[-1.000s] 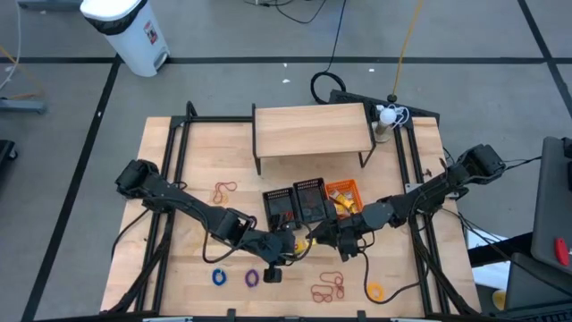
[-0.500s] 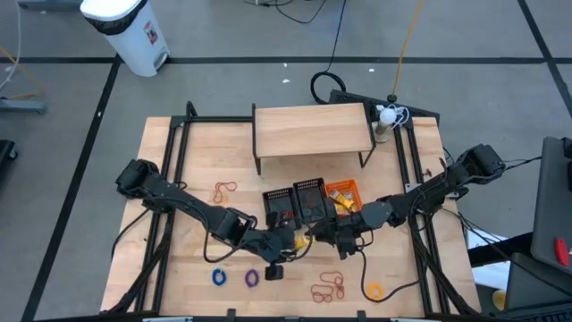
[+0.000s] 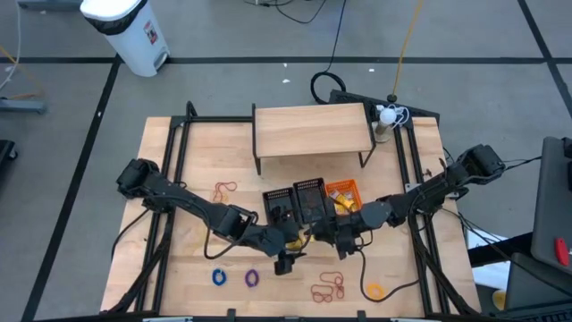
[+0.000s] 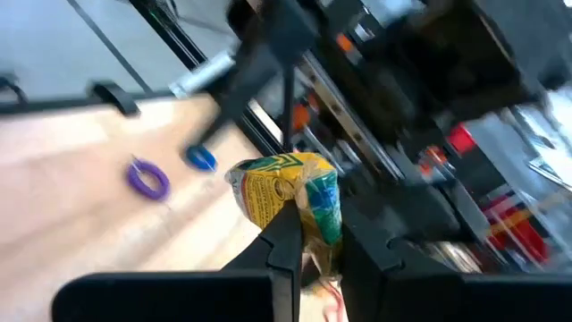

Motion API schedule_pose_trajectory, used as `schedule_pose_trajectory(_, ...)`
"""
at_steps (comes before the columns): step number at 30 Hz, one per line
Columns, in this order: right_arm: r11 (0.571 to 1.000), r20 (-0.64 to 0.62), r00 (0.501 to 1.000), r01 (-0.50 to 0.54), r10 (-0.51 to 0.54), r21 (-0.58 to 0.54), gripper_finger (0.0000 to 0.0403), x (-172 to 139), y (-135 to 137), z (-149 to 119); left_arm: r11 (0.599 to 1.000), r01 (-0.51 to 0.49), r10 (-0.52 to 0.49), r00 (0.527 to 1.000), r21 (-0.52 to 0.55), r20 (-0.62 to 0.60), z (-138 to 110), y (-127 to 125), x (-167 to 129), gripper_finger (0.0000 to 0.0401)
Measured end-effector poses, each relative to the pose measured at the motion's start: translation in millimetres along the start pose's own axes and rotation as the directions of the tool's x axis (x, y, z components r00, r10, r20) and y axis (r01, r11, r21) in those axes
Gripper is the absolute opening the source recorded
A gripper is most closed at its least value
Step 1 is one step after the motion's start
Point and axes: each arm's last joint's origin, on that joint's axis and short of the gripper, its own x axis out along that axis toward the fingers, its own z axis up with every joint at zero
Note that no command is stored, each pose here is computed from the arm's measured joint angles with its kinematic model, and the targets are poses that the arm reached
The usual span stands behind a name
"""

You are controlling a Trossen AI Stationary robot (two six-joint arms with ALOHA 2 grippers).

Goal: Pick & Place Office Desk Supplies
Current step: Put the yellow crayon bag into the orange bin

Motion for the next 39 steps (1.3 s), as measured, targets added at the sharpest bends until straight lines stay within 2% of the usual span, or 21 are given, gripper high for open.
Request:
schedule_pose_trajectory(4, 0.997, -0.14, 0.987, 0.067, -0.072, -0.039, 0.0034, -2.5, 1.9, -2.9, 0.999, 0.027, -0.026, 0.998, 0.025, -0.054, -3.7, 2.0, 0.6, 0.0376)
schedule_pose_trajectory(8, 0.99, -0.263, 0.956, 0.113, -0.132, -0.087, 0.0033, -10.7, 1.1, -2.2, 0.999, -0.002, 0.006, 0.995, 0.045, -0.1, -7.3, 6.9, -0.1, 0.0386)
schedule_pose_trajectory(14, 0.982, -0.324, 0.929, 0.154, -0.18, -0.105, 0.0033, -30.2, -1.6, 11.6, 0.998, -0.022, 0.029, 0.988, 0.052, -0.15, -10.0, 11.4, -5.3, 0.0385)
schedule_pose_trajectory(17, 0.966, -0.384, 0.887, 0.224, -0.257, -0.129, 0.0033, -43.0, -5.1, 18.5, 0.999, 0.0, 0.012, 0.977, 0.055, -0.214, -15.2, 11.6, -10.3, 0.0382)
schedule_pose_trajectory(19, 0.948, -0.43, 0.845, 0.286, -0.318, -0.139, 0.0033, -51.3, -6.8, 22.2, 0.999, 0.02, -0.013, 0.974, 0.029, -0.225, -15.6, 10.4, -11.3, 0.0382)
schedule_pose_trajectory(26, 0.869, -0.555, 0.688, 0.474, -0.468, -0.145, 0.0033, -72.8, -13.6, 23.2, 0.999, -0.033, 0.025, 0.955, -0.023, -0.294, -19.1, 19.0, -17.4, 0.0386)
schedule_pose_trajectory(30, 0.799, -0.615, 0.576, 0.581, -0.539, -0.156, 0.0033, -75.8, -18.9, 14.8, 0.997, -0.046, 0.028, 0.955, -0.055, -0.297, -17.9, 21.6, -17.8, 0.0379)
schedule_pose_trajectory(32, 0.775, -0.635, 0.544, 0.615, -0.548, -0.143, 0.0033, -75.7, -21.2, 9.0, 0.997, -0.043, 0.024, 0.955, -0.058, -0.297, -17.8, 21.6, -17.7, 0.0375)
schedule_pose_trajectory(37, 0.699, -0.69, 0.493, 0.714, -0.529, -0.025, 0.0033, -77.6, -23.1, -8.0, 0.997, -0.006, -0.017, 0.949, -0.074, -0.314, -18.5, 19.9, -18.1, 0.0372)
schedule_pose_trajectory(39, 0.676, -0.716, 0.489, 0.736, -0.497, 0.033, 0.0033, -80.0, -21.0, -15.1, 0.997, 0.012, -0.036, 0.947, -0.076, -0.32, -18.5, 19.5, -18.1, 0.0375)
